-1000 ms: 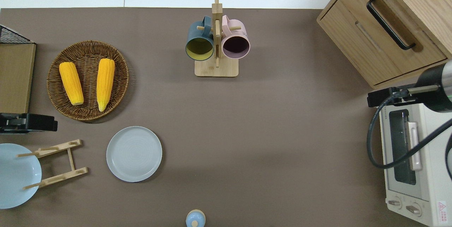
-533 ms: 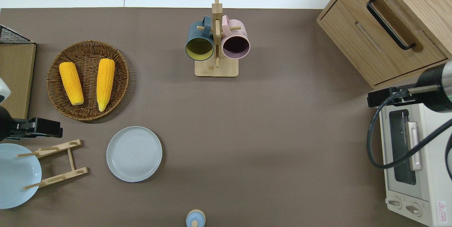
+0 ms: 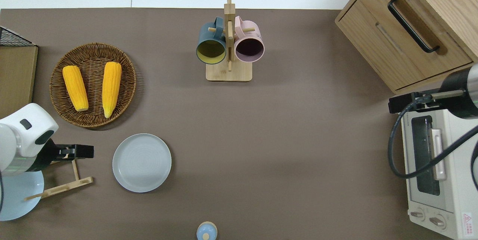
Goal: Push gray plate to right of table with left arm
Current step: 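Move the left gripper down to the edge of the light gray plate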
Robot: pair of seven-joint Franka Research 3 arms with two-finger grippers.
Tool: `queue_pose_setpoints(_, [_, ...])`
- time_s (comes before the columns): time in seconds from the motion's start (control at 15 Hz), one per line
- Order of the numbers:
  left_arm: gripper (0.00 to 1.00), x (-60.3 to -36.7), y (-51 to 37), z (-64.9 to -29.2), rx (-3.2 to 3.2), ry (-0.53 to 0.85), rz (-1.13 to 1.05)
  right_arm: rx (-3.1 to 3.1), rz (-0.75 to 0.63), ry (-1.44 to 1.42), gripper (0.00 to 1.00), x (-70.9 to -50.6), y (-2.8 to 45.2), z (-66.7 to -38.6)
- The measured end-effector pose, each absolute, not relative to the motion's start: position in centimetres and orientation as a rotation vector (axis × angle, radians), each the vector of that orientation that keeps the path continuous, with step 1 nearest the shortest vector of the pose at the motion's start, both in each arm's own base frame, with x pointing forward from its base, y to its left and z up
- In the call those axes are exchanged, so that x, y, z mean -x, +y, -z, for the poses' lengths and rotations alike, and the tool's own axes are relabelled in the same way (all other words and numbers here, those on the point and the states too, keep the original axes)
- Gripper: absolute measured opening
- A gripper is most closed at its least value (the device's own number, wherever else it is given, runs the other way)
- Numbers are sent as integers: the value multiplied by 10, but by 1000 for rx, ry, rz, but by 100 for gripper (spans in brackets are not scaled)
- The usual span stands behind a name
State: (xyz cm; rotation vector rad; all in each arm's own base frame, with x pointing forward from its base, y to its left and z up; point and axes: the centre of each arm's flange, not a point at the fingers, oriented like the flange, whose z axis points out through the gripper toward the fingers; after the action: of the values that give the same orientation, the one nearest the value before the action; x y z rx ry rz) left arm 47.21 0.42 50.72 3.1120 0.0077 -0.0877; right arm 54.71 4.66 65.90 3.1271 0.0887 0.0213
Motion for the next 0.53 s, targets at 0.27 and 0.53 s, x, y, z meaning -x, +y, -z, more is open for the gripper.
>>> queue_pose_setpoints(0.27, [99,-458,2,-442,-3114,7,43,-3127,-21,89,99,-547,47,-659])
queue_pose_setpoints(0.53, [99,-435,3,-383,-3114,-18,47,-3127,-21,89,99,-547,47,-659])
